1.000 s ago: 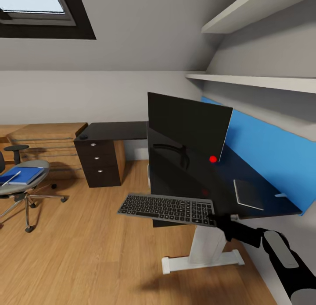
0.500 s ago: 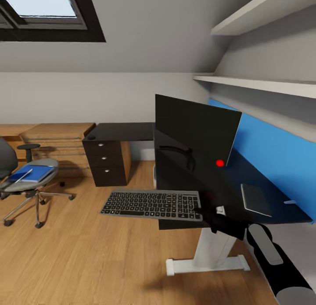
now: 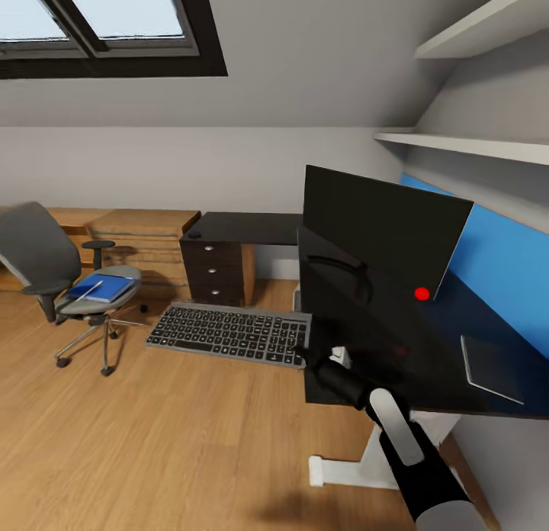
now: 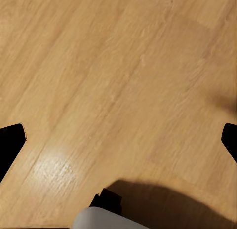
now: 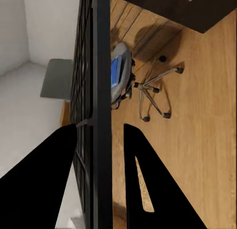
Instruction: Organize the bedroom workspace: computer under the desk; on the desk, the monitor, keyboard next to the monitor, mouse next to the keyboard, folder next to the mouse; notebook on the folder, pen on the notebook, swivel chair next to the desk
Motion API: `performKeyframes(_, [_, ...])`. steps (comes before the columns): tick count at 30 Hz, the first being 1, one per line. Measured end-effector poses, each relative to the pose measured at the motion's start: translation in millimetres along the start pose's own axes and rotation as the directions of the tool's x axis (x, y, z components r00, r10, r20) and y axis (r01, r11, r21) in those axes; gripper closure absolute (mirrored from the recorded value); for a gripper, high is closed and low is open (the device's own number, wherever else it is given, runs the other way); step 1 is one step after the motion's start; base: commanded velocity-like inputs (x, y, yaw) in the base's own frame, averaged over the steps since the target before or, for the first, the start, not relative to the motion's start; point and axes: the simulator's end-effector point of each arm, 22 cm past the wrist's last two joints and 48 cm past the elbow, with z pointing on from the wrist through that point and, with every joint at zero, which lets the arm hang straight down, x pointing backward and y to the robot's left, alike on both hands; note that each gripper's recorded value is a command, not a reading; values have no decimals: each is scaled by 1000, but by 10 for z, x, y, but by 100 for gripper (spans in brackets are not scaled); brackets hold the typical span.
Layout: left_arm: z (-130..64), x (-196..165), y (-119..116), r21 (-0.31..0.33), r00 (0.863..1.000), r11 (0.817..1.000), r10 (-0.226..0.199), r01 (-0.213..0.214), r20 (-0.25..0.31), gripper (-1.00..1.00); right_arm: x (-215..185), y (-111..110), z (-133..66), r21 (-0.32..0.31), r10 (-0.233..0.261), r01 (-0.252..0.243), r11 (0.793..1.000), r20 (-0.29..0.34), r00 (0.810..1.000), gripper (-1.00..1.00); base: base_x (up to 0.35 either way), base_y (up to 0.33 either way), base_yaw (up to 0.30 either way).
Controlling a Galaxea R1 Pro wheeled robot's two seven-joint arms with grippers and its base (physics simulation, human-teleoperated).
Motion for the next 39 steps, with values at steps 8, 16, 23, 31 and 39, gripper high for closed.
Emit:
performKeyframes(8, [0, -9, 5, 0, 1000, 1000, 3, -3, 3, -100, -341, 226, 257, 102, -225, 202, 974, 353, 908, 100, 61, 58, 247])
performKeyframes(16, [-2, 8, 1, 1, 1000, 1000, 3, -3, 1, -100, -566, 84, 119, 86, -121, 90, 992, 498, 859, 100, 233, 226, 38])
performKeyframes(23, [-51, -41, -84, 9, 1000, 1000, -14, 14, 25, -100, -524, 75, 51, 80, -103, 73, 994, 505, 857, 100, 257, 238, 1])
performKeyframes(31, [-160, -129, -78, 9, 999, 1000, -18, 18, 31, -100, -564, 185, 21, 80, -101, 70, 994, 506, 857, 100, 274, 153, 0])
performKeyframes(39, [-271, -200, -104, 13, 999, 1000, -22, 22, 30, -100, -618, 295, -10, 81, -101, 69, 994, 510, 854, 100, 27, 30, 0])
